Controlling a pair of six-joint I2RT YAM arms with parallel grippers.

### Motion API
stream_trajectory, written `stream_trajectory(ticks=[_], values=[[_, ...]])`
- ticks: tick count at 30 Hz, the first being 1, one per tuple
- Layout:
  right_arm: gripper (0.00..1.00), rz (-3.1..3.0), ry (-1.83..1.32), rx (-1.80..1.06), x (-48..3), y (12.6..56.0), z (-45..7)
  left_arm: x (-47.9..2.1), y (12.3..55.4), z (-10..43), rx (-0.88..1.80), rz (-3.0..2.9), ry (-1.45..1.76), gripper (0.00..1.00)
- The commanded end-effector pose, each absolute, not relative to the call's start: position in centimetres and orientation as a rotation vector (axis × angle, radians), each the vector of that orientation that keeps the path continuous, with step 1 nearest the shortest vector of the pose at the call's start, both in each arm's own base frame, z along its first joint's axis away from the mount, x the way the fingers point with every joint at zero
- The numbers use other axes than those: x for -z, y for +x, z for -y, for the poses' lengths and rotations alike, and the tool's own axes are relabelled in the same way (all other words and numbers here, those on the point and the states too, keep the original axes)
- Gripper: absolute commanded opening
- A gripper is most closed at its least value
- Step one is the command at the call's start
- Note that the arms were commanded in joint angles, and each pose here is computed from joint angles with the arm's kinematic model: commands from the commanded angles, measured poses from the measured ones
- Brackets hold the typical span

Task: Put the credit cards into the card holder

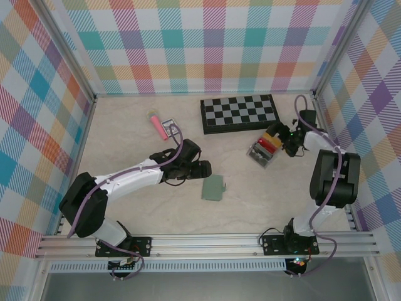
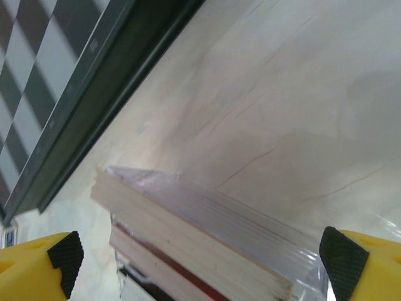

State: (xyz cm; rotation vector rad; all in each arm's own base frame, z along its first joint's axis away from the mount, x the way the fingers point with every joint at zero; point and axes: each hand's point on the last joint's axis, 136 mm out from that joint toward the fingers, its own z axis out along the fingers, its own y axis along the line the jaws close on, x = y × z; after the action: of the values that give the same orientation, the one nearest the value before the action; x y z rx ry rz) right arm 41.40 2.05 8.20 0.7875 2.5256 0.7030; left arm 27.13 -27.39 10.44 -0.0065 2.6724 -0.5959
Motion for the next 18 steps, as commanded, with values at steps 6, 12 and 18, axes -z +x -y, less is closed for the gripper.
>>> stream_trajectory(ticks=[6,12,18], values=[[1.0,-2.573,0.689,-0.809,-9.8,38.7,-10.0,-10.7,27.4,26.6,0.621,-2.643,-0.048,0.81],[1.0,-2.633,0.557,-0.487,-11.1,39.7,-6.8,-11.4,27.5,26.6,0.655,-2.621,-0.056,0.81],[1.0,-2.683,0.396,-0.549,-10.8,42.7,-8.1,-11.4,28.0,26.7,0.719,-2.618,-0.117,0.82]])
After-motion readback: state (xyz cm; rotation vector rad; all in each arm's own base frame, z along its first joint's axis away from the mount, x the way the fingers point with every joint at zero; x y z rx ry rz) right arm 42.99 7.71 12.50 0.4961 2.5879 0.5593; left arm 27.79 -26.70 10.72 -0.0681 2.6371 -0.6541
